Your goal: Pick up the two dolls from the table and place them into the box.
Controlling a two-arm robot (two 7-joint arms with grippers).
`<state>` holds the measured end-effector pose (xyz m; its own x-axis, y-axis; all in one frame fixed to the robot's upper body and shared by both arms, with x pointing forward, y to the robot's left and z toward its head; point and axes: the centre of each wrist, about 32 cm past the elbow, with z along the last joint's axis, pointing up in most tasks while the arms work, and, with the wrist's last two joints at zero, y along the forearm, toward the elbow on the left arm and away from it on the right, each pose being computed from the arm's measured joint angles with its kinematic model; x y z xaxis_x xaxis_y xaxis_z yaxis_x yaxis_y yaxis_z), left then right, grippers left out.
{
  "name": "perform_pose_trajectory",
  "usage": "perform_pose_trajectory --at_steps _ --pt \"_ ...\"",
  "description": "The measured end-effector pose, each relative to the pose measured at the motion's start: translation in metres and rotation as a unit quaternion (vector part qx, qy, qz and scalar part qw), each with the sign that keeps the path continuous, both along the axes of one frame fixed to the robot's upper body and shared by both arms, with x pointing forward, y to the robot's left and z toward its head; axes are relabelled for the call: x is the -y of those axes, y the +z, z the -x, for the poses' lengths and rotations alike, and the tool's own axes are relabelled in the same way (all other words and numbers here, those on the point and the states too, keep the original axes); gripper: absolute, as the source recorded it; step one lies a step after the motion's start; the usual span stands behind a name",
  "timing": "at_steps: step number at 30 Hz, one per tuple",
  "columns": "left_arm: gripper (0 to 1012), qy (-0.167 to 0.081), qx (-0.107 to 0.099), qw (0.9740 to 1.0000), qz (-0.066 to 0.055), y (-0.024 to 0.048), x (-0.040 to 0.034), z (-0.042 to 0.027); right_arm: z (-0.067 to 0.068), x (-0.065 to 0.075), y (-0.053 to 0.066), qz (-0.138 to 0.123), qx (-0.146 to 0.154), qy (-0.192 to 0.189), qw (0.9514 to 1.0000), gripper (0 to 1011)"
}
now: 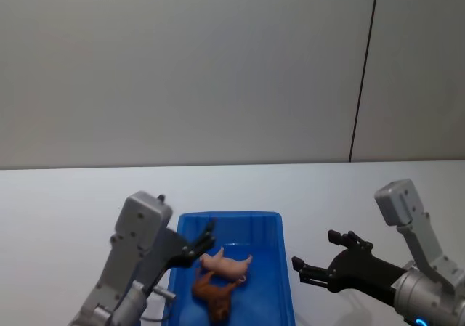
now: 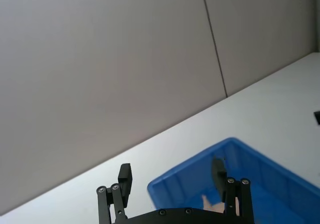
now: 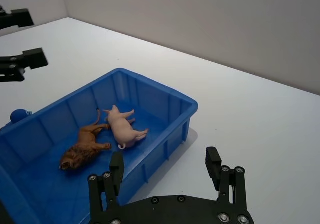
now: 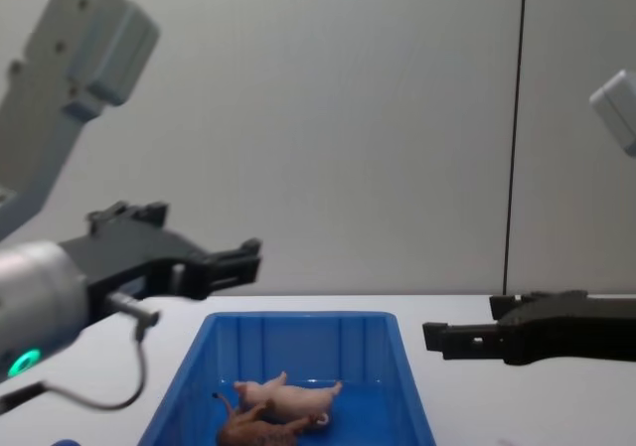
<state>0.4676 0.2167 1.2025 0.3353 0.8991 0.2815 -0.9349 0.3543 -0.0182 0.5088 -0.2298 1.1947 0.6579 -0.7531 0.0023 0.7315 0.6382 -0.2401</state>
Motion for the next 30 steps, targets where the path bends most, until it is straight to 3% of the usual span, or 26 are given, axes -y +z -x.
perform_pose_trajectory --at_steps 9,11,15,17,25,30 --pt "1002 0.046 -0.032 0.9984 -0.009 -0.0078 -0.0166 0.0257 0.001 0.002 0.000 0.001 0.000 -0.001 1.0000 1003" --pt "1002 0.060 -0.043 0.9972 -0.011 -0.0120 -0.0222 0.0351 0.002 0.002 -0.001 0.001 0.000 -0.002 1.0000 1003" --pt "1002 0.072 -0.054 0.9958 -0.011 -0.0164 -0.0273 0.0434 0.002 0.003 0.000 0.001 0.000 -0.002 1.0000 1003" --pt "1002 0.082 -0.065 0.9944 -0.012 -0.0212 -0.0319 0.0506 0.002 0.003 -0.001 0.001 0.000 -0.002 1.0000 1003" --pt "1002 0.097 -0.088 0.9913 -0.012 -0.0330 -0.0402 0.0629 0.002 0.003 -0.001 0.001 0.000 -0.002 1.0000 1003" --pt "1002 0.100 -0.099 0.9900 -0.011 -0.0400 -0.0445 0.0661 0.002 0.004 -0.001 0.001 0.000 -0.003 1.0000 1003"
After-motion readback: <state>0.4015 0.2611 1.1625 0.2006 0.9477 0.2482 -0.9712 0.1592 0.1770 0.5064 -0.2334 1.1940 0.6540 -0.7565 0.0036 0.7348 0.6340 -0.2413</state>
